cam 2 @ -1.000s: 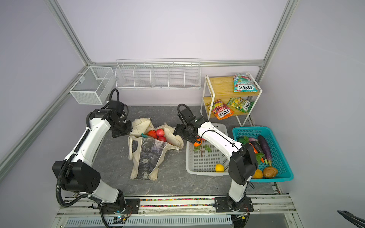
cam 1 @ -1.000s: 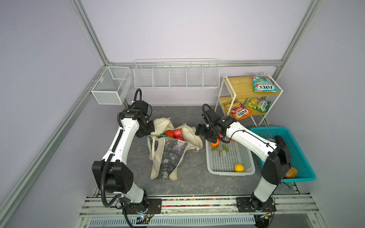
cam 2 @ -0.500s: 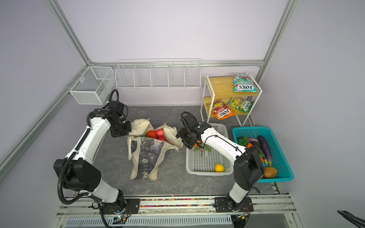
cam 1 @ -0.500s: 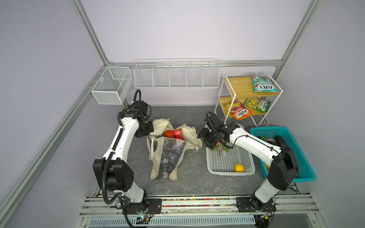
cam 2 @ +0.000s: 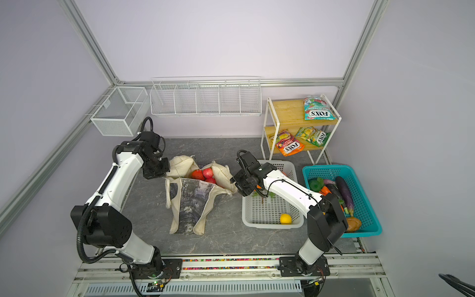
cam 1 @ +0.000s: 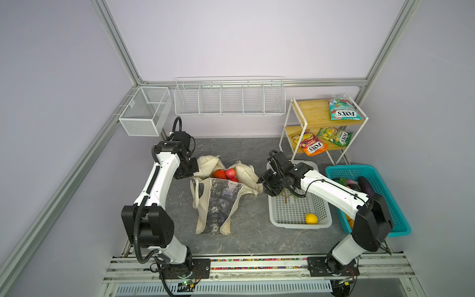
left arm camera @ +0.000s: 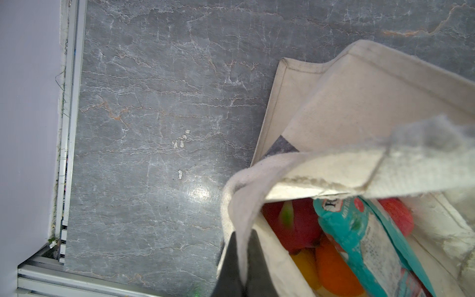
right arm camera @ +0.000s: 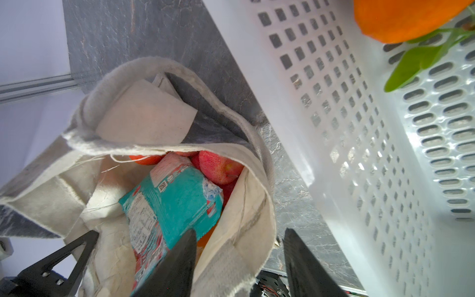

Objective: Place the food into the grocery bag and tie it

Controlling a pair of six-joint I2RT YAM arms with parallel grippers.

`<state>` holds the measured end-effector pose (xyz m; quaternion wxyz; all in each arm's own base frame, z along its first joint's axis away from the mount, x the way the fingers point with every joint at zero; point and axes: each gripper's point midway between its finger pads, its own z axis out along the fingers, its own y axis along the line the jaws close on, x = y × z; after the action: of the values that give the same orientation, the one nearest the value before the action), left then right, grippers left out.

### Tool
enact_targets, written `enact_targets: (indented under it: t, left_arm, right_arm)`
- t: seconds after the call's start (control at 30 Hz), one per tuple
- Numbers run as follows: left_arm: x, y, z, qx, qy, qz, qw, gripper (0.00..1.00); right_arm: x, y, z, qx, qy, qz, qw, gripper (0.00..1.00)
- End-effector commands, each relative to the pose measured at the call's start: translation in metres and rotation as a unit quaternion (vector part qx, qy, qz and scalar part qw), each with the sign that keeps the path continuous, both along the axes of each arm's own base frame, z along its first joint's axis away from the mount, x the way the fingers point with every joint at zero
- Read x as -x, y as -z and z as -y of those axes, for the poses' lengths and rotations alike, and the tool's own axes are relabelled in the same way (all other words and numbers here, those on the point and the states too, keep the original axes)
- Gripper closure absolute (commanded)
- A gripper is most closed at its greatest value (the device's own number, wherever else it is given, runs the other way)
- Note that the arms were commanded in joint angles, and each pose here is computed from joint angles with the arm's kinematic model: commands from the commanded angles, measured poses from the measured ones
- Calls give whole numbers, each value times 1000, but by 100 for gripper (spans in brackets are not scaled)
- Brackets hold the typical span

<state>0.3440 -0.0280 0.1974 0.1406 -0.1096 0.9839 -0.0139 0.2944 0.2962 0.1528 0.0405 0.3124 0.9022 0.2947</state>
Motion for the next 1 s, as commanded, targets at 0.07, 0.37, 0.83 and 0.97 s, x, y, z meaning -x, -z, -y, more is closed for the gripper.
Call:
enact_targets:
  t: [0.07,0.37,0.83,0.97]
  left_arm:
    - [-3,-6,-7,-10,-11,3,1000,100]
    - [-3,-5,-7,-11,-11,1,1000,100]
    - [-5,-2,-7,-7,-8,-1,1000,100]
    - [-5,-2,-6,-5,-6,0,1000,100]
  right_arm:
    - [4,18,-8,-6,4,-32,999,45]
    - [6,20,-3,6,10,-43,999,28]
    - [7,25,-7,2,11,-55,998,39]
    - [4,33,-13,-2,7,-61,998,45]
